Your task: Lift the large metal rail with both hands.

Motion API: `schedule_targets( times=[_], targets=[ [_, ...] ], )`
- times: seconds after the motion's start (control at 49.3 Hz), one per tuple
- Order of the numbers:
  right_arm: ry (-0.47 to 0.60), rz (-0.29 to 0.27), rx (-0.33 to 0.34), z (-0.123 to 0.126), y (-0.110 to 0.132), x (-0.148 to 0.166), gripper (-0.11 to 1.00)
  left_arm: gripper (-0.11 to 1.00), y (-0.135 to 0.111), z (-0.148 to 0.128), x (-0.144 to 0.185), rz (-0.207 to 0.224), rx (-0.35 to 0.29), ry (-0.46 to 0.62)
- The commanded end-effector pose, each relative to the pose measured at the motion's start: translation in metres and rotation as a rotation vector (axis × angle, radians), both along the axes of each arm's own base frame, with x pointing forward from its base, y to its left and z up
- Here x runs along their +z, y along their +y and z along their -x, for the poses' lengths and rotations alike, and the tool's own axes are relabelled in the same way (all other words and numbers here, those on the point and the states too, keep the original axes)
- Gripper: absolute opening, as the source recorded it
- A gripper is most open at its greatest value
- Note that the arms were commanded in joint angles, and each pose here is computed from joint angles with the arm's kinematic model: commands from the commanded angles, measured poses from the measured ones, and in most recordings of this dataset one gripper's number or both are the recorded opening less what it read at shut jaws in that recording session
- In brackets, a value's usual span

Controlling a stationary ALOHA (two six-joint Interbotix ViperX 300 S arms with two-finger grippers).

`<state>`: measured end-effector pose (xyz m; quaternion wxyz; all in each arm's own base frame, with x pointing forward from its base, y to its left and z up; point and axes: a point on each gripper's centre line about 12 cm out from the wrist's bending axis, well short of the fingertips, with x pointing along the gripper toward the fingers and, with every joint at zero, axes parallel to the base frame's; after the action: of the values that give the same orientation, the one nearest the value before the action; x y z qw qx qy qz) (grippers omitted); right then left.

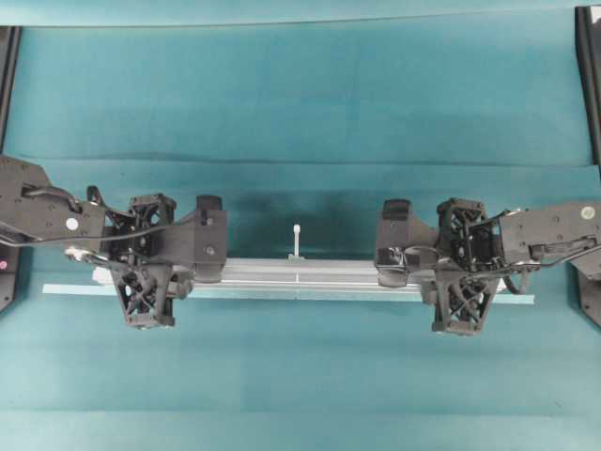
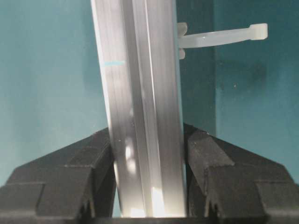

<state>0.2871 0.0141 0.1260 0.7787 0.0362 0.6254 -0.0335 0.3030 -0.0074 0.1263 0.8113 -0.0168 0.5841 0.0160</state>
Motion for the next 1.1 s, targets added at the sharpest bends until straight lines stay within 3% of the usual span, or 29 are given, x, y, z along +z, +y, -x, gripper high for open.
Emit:
schedule_targets(
  times=[0.0,1.075],
  targets=[
    [0.000,-0.004,-0.008,-0.001,0.001,-0.002,0.39,0.36,-0.002,0.000,0.001,0.002,-0.002,-0.009],
    [-0.006,-0.004,-0.029,-0.001,-0.006,-0.013,0.39,0.36,0.005,0.003,-0.008,-0.004,0.001,-0.018]
  ],
)
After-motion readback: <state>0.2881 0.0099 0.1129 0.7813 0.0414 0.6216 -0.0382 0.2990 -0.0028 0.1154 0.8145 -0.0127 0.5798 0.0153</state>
